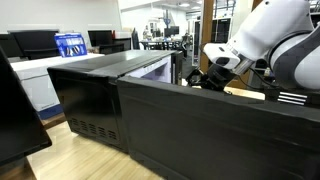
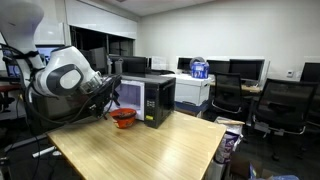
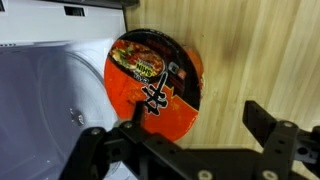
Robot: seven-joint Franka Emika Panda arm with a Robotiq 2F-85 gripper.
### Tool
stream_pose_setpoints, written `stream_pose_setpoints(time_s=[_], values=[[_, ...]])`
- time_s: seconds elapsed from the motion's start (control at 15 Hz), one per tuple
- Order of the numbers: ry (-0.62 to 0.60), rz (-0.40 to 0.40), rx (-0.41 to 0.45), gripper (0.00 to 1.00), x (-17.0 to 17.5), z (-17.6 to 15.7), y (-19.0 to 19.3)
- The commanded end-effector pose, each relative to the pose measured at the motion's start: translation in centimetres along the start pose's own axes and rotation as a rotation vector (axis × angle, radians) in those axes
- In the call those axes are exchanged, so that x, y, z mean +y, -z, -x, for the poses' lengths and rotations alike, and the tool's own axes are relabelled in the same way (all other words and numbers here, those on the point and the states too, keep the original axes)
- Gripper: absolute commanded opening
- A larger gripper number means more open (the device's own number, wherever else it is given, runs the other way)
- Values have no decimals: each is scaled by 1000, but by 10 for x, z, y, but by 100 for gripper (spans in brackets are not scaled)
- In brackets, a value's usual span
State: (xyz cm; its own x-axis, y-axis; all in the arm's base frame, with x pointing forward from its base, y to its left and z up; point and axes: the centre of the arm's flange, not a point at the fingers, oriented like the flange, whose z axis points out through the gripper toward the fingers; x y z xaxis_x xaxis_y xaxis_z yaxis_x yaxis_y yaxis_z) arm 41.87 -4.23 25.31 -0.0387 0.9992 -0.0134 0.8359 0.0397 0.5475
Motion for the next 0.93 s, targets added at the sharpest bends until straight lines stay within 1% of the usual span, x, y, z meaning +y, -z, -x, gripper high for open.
stream_pose_setpoints(time_s=[0.0, 0.07, 0.13, 0.2, 0.33, 0.53, 0.67, 0.87], values=[[37, -46, 17, 100, -23, -3, -22], [34, -92, 17, 100, -25, -4, -29], [33, -85, 13, 100, -28, -5, -35], [26, -95, 13, 100, -35, -5, -45], [27, -58, 6, 100, -34, -3, -54], [38, -5, -3, 100, -15, 0, -58], [37, 9, -7, 100, -3, 1, -58], [41, 12, -12, 100, 2, 2, -61]])
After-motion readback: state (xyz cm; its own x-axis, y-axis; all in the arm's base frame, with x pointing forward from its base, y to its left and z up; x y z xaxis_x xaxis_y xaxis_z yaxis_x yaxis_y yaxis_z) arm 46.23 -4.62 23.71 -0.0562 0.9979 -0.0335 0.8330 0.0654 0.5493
